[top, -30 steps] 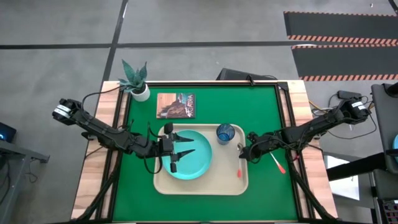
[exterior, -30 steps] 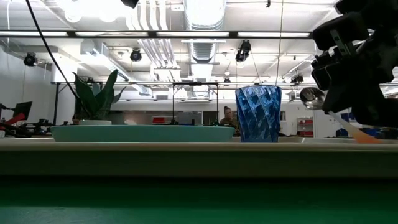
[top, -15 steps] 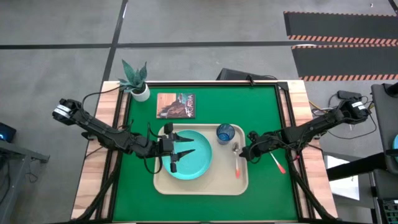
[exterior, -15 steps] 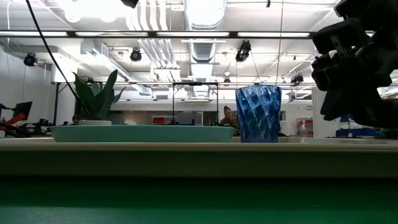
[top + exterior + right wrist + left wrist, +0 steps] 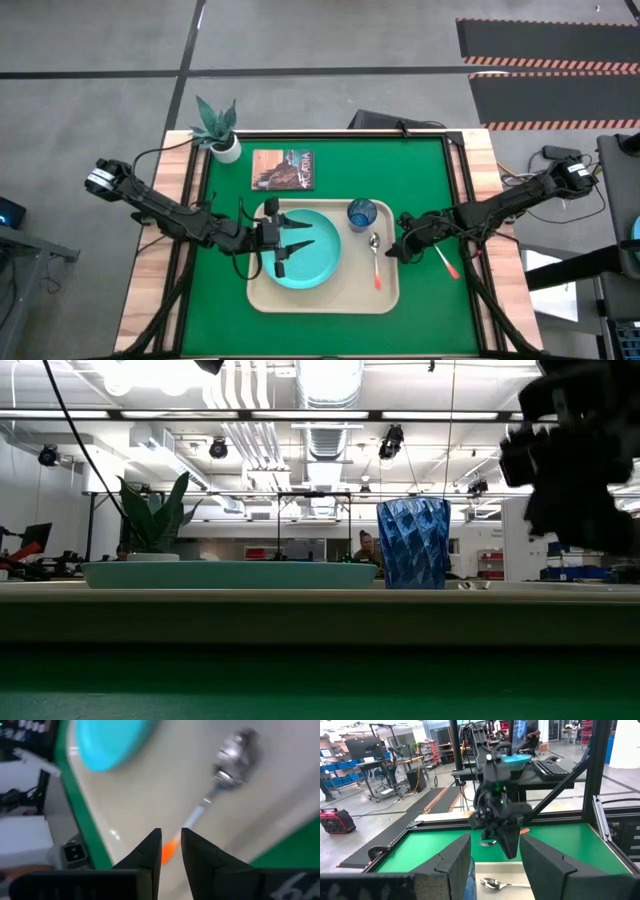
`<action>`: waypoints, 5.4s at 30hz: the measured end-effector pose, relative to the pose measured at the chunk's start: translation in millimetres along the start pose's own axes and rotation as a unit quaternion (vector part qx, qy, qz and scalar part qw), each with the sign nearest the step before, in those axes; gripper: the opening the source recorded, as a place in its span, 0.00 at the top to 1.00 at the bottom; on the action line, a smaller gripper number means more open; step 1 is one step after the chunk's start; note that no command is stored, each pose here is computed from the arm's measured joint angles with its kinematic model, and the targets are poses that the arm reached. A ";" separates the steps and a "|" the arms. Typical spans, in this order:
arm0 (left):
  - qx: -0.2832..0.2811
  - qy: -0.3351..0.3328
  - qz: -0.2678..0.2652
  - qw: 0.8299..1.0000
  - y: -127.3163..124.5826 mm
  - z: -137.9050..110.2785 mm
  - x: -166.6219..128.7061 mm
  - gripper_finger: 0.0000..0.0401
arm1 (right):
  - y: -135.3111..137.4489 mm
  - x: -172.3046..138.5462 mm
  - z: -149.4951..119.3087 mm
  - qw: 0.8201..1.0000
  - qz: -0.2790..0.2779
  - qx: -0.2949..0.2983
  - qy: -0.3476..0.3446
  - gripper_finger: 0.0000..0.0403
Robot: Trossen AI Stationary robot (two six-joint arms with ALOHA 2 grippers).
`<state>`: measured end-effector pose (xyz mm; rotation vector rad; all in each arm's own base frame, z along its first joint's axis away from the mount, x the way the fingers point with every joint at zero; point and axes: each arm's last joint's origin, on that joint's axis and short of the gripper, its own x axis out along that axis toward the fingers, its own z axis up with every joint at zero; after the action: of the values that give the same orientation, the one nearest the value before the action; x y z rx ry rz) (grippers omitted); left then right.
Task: Pick and place plate/cup/fork/spoon on tray
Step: Put the orange fork beside the blue plate on the serving tray
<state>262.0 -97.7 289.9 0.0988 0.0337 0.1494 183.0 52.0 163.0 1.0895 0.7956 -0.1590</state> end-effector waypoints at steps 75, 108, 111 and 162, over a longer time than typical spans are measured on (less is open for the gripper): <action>0.000 0.000 0.000 1.000 0.1 -0.1 0.0 0.61 | 33.6 -14.1 -25.7 0.877 -0.423 -0.168 0.156 0.98; 0.001 0.000 -0.001 1.000 0.0 0.0 -0.2 0.61 | -28.0 -2.8 -33.2 0.869 -0.476 -0.037 0.133 0.64; 0.001 0.000 -0.001 1.000 0.0 0.0 -0.2 0.61 | -26.6 -0.9 -33.0 0.875 -0.464 -0.036 0.130 0.73; -0.013 0.000 0.000 1.000 0.1 0.2 -0.1 0.61 | 137.0 -22.8 -29.2 0.863 -0.140 -0.398 -0.279 0.97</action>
<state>261.9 -97.6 290.1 0.0719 0.0312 0.1491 218.6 136.6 271.3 0.1076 0.4052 -0.3381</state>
